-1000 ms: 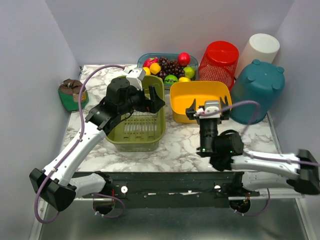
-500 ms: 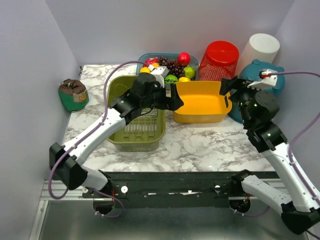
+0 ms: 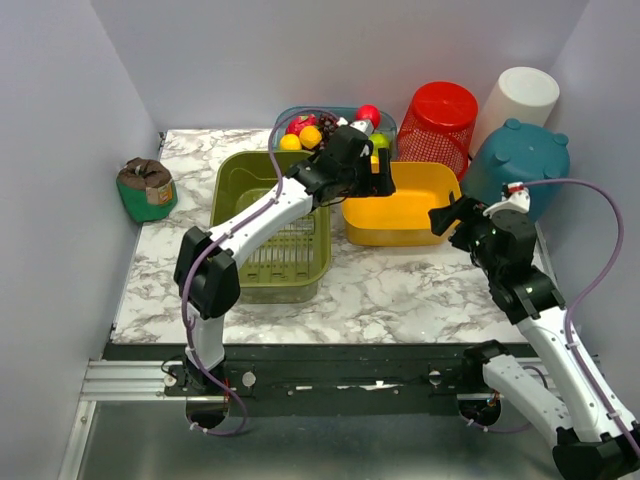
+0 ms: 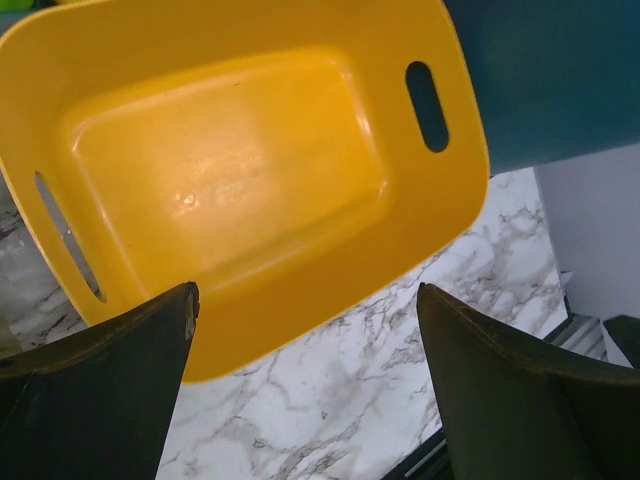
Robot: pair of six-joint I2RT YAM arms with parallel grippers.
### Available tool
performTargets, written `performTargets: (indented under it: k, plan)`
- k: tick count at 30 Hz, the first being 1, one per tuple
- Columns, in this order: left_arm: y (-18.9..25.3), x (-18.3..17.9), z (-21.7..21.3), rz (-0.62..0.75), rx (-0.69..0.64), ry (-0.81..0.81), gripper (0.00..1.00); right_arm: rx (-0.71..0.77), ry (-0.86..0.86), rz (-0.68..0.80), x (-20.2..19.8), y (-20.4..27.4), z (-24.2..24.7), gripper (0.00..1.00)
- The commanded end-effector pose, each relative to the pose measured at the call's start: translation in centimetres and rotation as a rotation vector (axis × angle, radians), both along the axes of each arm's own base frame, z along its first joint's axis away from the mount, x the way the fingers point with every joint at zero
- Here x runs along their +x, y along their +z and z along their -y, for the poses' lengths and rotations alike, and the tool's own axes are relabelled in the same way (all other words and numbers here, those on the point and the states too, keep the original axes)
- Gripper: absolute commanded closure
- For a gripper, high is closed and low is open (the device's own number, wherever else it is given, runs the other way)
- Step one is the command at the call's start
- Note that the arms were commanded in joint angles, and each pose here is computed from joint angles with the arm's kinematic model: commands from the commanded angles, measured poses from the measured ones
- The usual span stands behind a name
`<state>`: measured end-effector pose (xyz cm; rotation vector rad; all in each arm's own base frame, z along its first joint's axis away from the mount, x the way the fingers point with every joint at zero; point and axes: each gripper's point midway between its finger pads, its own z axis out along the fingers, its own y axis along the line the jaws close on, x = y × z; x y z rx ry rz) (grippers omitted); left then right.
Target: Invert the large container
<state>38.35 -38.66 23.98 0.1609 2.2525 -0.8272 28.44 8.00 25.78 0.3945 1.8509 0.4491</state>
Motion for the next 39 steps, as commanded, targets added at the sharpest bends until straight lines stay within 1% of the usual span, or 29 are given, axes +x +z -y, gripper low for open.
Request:
performTargets:
  k: [1, 3, 4, 5, 7, 10, 13, 16, 17, 19, 21, 22, 23, 25, 27, 30, 31, 32, 36, 39]
  plan:
    - [-4.8, 1.7, -2.2, -0.091, 0.080, 0.124, 0.01, 0.032, 0.015, -0.035, -1.1, -1.6, -0.3, 0.09]
    - [-5.9, 2.6, -3.6, -0.107, 0.096, 0.169, 0.01, 0.037, 0.009, -0.045, -1.3, -2.3, -0.1, 0.08]
    - [-6.6, 3.1, -4.7, -0.094, 0.128, 0.211, 0.03, 0.041, 0.008, -0.047, -1.4, -2.4, -0.1, 0.08]
    - [-5.4, 3.3, -5.3, -0.048, 0.126, 0.226, 0.03, 0.044, 0.012, -0.044, -1.5, -2.4, -0.2, 0.08]
    - [-4.9, 4.0, -6.3, 0.003, 0.142, 0.240, 0.02, 0.045, 0.012, -0.055, -1.5, -3.0, -0.2, 0.08]
    - [-5.2, 4.7, -8.0, -0.006, 0.192, 0.277, 0.02, 0.057, 0.004, -0.074, -1.5, -3.7, -0.2, 0.08]
    - [-5.3, 5.3, -8.6, -0.010, 0.165, 0.277, 0.01, 0.072, 0.016, -0.083, -1.4, -4.1, -0.6, 0.08]
    - [-7.1, 6.0, -8.4, -0.067, 0.168, 0.256, 0.02, 0.076, 0.018, -0.100, -1.4, -4.7, -0.8, 0.08]
    - [-7.6, 6.7, -8.3, -0.073, 0.169, 0.247, 0.03, 0.078, 0.022, -0.102, -1.4, -4.8, -0.9, 0.08]
    - [-7.7, 7.0, -7.5, -0.073, 0.163, 0.198, 0.08, 0.077, 0.028, -0.107, -1.4, -4.9, -1.0, 0.08]
    - [-7.9, 7.8, -7.0, -0.070, 0.165, 0.181, 0.08, 0.076, 0.030, -0.109, -1.5, -5.0, -1.0, 0.08]
    - [-8.2, 7.8, -6.7, -0.093, 0.161, 0.159, 0.09, 0.076, 0.032, -0.109, -1.5, -5.1, -1.0, 0.08]
    - [-8.4, 8.4, -6.3, -0.100, 0.148, 0.147, 0.10, 0.077, 0.030, -0.109, -1.6, -5.1, -1.0, 0.08]
    - [-8.9, 8.9, -6.5, -0.123, 0.135, 0.127, 0.19, 0.077, 0.029, -0.113, -1.6, -5.3, -0.9, 0.08]
    - [-9.4, 9.3, -6.6, -0.145, 0.111, 0.105, 0.21, 0.075, 0.029, -0.116, -1.6, -5.5, -0.9, 0.08]
    - [-9.5, 9.5, -6.2, -0.152, 0.074, 0.054, 0.22, 0.075, 0.027, -0.128, -1.6, -5.9, -1.0, 0.08]
    - [-9.7, 9.5, -6.3, -0.157, 0.077, 0.046, 0.25, 0.075, 0.025, -0.134, -1.6, -6.1, -0.9, 0.08]
    - [-9.8, 9.9, -6.3, -0.145, 0.089, 0.037, 0.26, 0.078, 0.028, -0.138, -1.6, -6.2, -1.0, 0.08]
    - [-10.2, 10.9, -6.1, -0.124, 0.128, 0.016, 0.27, 0.084, 0.035, -0.156, -1.5, -6.6, -1.3, 0.08]
    - [-10.5, 11.8, -5.9, -0.101, 0.142, 0.007, 0.29, 0.092, 0.044, -0.161, -1.5, -6.7, -1.5, 0.08]
